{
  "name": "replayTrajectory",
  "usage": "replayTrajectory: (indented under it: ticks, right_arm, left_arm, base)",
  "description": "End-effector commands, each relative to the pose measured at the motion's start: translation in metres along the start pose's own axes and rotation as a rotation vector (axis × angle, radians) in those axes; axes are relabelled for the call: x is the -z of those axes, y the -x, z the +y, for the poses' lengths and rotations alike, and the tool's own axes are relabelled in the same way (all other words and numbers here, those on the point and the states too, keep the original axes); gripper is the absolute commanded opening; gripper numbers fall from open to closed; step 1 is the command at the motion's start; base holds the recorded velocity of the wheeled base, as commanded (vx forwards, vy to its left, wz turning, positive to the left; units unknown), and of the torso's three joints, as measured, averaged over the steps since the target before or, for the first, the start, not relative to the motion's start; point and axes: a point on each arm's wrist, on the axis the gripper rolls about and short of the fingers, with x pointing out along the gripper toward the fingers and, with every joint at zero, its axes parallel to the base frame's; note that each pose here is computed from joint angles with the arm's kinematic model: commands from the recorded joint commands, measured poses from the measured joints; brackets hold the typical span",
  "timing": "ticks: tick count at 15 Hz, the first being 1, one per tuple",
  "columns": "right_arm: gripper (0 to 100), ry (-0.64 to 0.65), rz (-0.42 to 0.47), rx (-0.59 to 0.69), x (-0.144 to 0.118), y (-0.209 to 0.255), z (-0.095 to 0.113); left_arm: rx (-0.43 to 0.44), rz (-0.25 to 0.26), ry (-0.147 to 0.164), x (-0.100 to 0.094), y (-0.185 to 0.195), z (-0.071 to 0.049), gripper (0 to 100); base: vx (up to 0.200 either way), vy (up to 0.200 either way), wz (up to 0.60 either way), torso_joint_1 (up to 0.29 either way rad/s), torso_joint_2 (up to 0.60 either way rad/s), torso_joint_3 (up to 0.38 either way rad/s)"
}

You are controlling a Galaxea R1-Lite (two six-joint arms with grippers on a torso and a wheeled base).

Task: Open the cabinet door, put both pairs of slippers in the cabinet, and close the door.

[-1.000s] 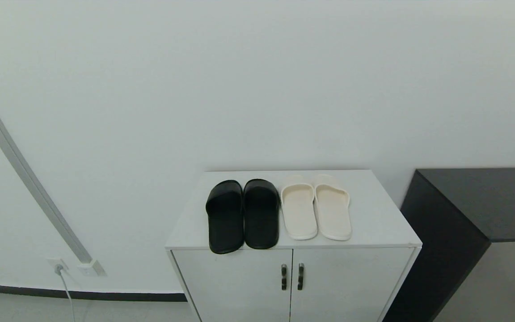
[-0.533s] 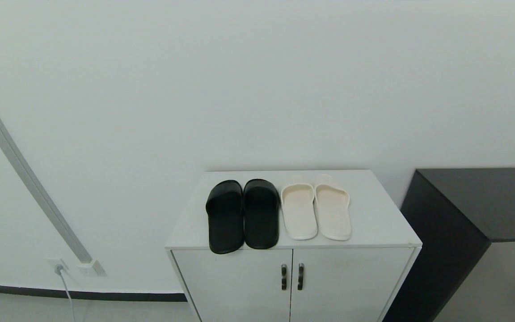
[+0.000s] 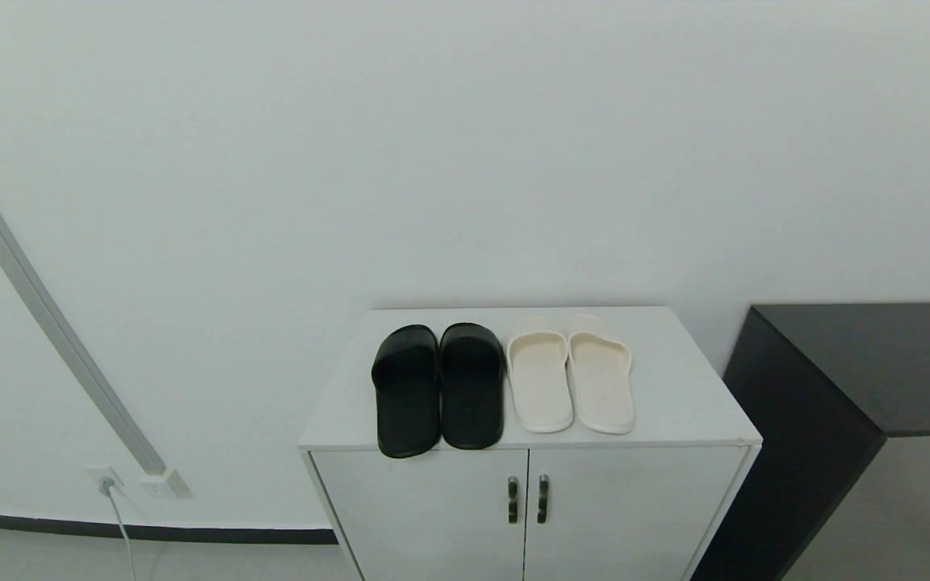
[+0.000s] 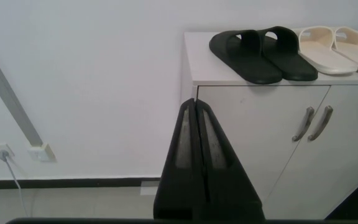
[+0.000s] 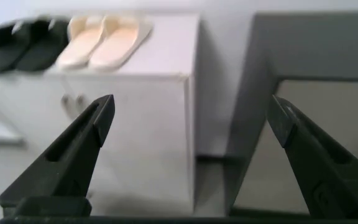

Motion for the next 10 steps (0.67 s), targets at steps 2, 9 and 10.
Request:
replayTrajectory:
  ticks: [2,9,10]
  right_arm:
    - [100,-0.029,0.243,-0.123,-0.013,-0.045,-0.001]
    - [100,-0.063,0.242,-0.316,-0.060,-0.117,0.054]
    - [100,-0.047,0.248,-0.316,-0.062,-0.123,0.068]
  left_arm:
    - [0.003,0.001,0.003,0.000,0.000,0.000,0]
    - [-0.002,0.001,0.006,0.000,0.000,0.000,0]
    - [-0.002,0.001,0.006,0.000,0.000,0.000,0]
  base:
    - [0.000,0.000,0.00,0.000,0.00,0.000]
    - [0.000,0.000,0.00,0.000,0.00,0.000]
    - [0.000,0.000,0.00,0.000,0.00,0.000]
